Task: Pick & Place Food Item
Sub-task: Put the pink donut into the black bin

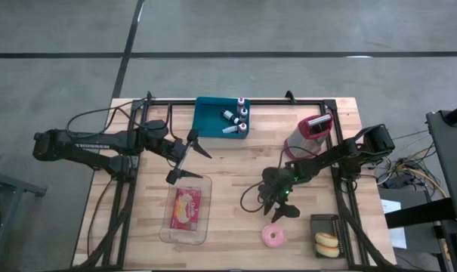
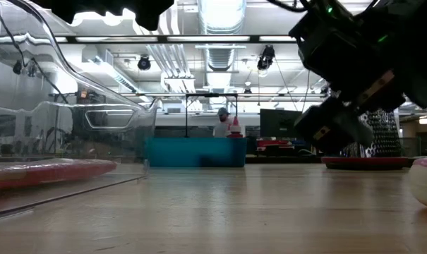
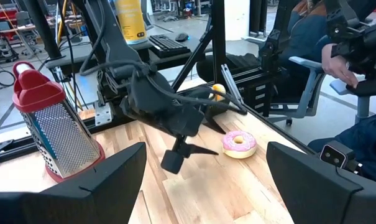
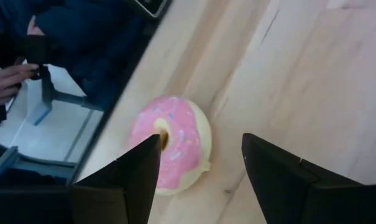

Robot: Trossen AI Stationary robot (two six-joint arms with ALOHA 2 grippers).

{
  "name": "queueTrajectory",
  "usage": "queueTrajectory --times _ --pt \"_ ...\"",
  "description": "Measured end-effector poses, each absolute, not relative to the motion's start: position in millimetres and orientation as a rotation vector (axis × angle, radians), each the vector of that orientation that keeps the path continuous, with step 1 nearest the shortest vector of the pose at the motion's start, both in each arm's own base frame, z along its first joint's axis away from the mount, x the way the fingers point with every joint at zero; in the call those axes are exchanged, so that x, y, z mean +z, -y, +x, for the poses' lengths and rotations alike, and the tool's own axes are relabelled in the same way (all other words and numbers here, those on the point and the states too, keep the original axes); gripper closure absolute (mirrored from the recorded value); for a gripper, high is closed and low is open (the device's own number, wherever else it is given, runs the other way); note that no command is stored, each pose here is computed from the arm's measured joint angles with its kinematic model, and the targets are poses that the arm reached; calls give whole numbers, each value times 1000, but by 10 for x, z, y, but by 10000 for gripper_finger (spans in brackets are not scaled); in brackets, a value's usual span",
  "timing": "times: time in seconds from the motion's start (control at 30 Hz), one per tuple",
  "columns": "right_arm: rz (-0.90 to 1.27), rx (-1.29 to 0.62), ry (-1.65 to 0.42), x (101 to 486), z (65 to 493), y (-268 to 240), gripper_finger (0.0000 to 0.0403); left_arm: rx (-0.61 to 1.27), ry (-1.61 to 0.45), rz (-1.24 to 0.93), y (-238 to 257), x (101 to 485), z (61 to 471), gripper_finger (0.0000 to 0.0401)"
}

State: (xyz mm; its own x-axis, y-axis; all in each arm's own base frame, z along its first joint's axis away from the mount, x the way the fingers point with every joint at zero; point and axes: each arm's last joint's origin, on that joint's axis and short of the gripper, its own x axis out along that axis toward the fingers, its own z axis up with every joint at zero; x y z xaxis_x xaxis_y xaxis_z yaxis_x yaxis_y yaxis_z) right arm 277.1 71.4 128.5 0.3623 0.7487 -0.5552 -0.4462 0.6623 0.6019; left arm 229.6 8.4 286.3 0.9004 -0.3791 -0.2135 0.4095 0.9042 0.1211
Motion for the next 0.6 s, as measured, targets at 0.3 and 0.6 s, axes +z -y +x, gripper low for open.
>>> queueTrajectory --times 0.3,0.6 --pt "424 826 -999 976 2847 -737 181 -410 -188 165 -84 2863 2296 62" --pt "409 905 -979 1003 2843 -807 183 -409 -187 165 -85 2863 2296 62"
